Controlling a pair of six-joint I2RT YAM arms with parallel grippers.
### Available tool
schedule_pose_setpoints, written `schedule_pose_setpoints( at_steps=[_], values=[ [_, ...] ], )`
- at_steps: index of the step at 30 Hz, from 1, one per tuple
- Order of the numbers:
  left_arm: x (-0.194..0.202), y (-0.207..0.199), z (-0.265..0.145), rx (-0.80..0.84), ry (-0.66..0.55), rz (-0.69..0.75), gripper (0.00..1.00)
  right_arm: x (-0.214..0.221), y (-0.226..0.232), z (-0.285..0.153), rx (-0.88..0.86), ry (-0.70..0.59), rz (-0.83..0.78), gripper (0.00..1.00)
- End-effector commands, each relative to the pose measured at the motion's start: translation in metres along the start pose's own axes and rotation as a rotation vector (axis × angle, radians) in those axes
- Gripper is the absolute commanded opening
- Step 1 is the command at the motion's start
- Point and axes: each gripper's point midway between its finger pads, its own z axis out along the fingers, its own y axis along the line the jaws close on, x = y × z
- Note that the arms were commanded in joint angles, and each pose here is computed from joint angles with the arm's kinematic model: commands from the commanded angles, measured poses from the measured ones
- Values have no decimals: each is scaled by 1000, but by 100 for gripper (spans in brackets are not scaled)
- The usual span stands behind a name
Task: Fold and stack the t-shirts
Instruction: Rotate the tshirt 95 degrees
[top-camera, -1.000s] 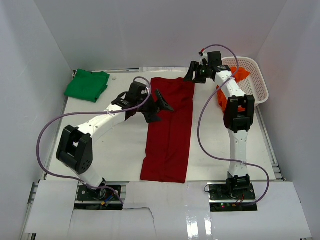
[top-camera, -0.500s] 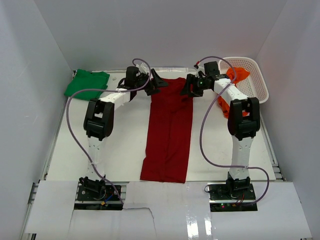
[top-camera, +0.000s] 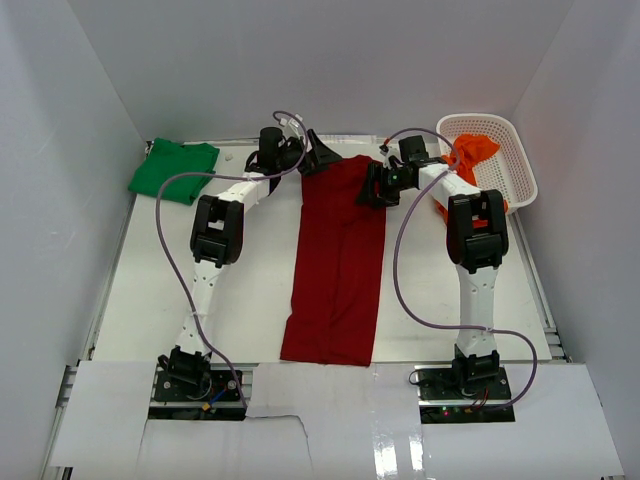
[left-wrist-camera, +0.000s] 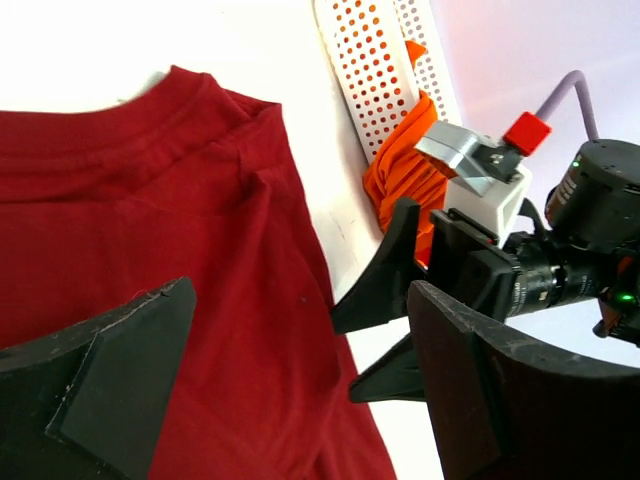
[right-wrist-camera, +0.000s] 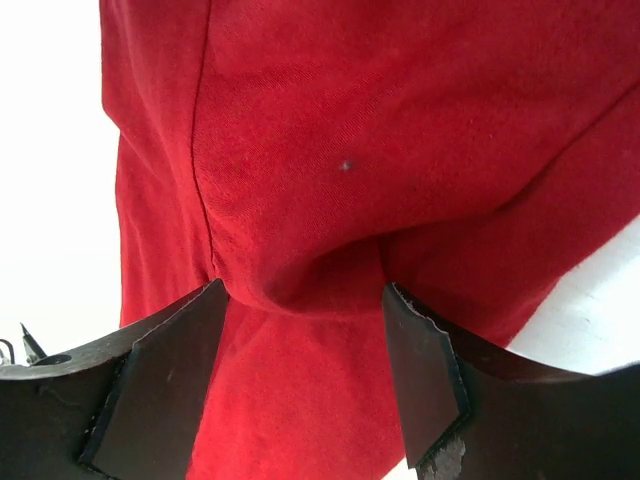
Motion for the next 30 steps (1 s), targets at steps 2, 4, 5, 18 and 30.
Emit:
schedule_pose_setpoints(
  at_steps=[2,4,5,18,30],
  values=[
    [-9,0,2,39,-14,39,98,-5,1,5,-29,-20,-35,70],
    [-7,7,2,40,-11,29,98,-3,-1,8,-29,-19,-30,70],
    [-2,14,4,36,-1,20,98,-2,-1,9,-29,-19,-28,70],
    [10,55,10,-9,-13,5,98,17,8,-6,-11,-24,-35,32],
    [-2,54,6,-27,-38,61,98,27,18,-40,82,-33,32,29]
  ],
)
